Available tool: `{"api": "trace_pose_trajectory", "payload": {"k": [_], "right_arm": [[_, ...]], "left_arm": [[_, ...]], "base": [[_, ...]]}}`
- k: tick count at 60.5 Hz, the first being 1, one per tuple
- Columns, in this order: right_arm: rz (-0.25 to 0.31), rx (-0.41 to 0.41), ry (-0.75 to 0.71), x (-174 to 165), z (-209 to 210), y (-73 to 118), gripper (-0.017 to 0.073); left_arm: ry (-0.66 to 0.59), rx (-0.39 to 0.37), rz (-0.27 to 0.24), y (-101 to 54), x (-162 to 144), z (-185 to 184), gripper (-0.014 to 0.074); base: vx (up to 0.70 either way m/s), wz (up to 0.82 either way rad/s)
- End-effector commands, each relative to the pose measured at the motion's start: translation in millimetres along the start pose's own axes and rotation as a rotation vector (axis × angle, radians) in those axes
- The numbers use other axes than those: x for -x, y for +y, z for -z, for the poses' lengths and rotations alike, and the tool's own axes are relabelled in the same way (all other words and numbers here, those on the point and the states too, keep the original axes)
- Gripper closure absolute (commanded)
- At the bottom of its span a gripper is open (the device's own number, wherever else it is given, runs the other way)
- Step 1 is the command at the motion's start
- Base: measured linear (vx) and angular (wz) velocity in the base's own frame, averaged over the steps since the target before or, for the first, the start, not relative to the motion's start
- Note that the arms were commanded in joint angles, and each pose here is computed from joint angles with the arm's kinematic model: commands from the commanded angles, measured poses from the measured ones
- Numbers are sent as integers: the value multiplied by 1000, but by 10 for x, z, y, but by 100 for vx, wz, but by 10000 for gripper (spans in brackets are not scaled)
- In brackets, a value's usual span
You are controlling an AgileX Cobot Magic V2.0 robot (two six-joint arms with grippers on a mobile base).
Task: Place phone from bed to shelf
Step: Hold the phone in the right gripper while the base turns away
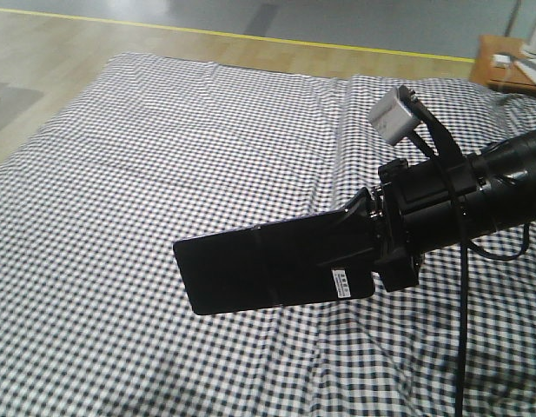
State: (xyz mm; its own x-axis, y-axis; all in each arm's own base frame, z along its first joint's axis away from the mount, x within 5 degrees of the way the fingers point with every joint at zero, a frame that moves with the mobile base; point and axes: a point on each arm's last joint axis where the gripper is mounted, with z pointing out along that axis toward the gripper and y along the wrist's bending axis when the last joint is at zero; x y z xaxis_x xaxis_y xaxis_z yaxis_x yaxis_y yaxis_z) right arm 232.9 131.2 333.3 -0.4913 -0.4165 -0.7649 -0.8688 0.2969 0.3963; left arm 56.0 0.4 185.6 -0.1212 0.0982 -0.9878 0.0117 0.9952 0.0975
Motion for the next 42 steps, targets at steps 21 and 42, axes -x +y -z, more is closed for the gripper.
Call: {"api": "trace_pose_trajectory", "payload": {"k": [21, 42], "right_arm": [[29, 91, -67, 120, 96, 205, 560], [29, 91, -67, 120, 96, 205, 560]], "left_arm": [[-109, 4, 9, 10, 156, 32, 593], [-109, 4, 9, 10, 156, 32, 593]], "base": [[-12, 47], [-14, 55]]}}
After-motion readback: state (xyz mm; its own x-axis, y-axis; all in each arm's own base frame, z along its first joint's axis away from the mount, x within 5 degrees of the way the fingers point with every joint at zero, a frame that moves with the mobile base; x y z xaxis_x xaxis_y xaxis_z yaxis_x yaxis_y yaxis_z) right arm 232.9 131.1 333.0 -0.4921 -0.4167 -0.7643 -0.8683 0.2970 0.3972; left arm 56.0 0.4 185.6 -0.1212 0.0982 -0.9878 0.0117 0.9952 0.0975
